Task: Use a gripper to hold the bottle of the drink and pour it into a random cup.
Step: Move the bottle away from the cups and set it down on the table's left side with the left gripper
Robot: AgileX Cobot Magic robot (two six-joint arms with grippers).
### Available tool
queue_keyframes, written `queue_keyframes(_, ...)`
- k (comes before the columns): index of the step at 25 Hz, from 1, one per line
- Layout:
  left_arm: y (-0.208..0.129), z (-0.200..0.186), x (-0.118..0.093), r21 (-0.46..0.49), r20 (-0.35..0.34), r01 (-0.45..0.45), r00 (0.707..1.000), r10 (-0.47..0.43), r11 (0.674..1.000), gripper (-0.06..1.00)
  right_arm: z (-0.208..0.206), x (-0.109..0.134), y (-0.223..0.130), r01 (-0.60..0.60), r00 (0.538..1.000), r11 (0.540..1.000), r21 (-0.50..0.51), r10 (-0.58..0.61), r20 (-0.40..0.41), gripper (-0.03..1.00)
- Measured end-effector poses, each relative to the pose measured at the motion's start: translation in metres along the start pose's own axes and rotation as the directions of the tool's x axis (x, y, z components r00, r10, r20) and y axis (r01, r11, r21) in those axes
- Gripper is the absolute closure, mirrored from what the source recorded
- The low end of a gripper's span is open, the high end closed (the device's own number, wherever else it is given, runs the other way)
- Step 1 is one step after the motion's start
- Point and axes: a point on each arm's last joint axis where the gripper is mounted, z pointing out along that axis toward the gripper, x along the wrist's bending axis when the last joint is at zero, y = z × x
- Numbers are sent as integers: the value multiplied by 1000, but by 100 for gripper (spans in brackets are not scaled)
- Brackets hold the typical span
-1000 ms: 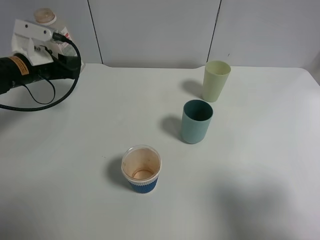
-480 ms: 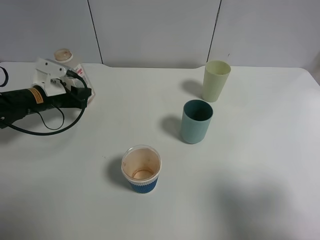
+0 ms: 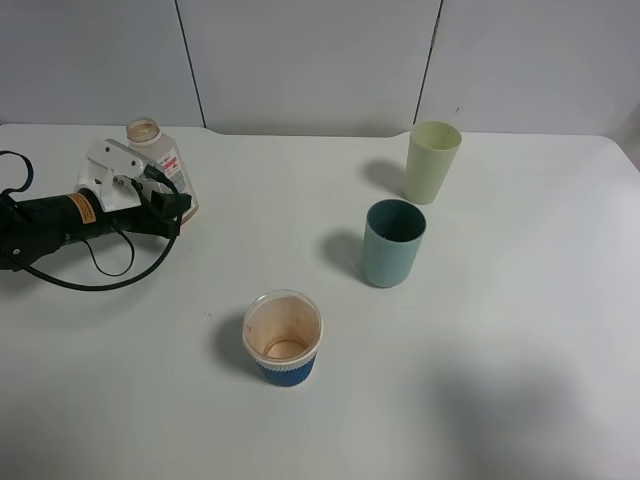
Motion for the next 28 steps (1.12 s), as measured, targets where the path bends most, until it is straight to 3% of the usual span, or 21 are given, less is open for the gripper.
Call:
queue_keyframes(12,0,0,0,-7,5,0,1000,0,1000,59,0,0,0,0,1000,1000,0,0,0,-2)
queue_keyframes(14,0,0,-1,-5,7,-3,1000,3,1000,49,0,0,0,0,1000,1000,0,0,0,-2)
queue_keyframes(17,5,-1,0,-11,3,-12,1000,12,1000,16,0,0,0,0,1000,1000,0,0,0,-2)
queue_keyframes(19,9,-3,0,-11,-2,-18,1000,18,1000,2,0,0,0,0,1000,1000,0,0,0,-2)
queue_keyframes(22,12,-4,1,6,-12,-26,1000,26,1000,-3,0,0,0,0,1000,1000,0,0,0,-2)
queue_keyframes(28,20,-8,1,23,-21,-32,999,33,999,-4,0,0,0,0,1000,1000,0,0,0,-2)
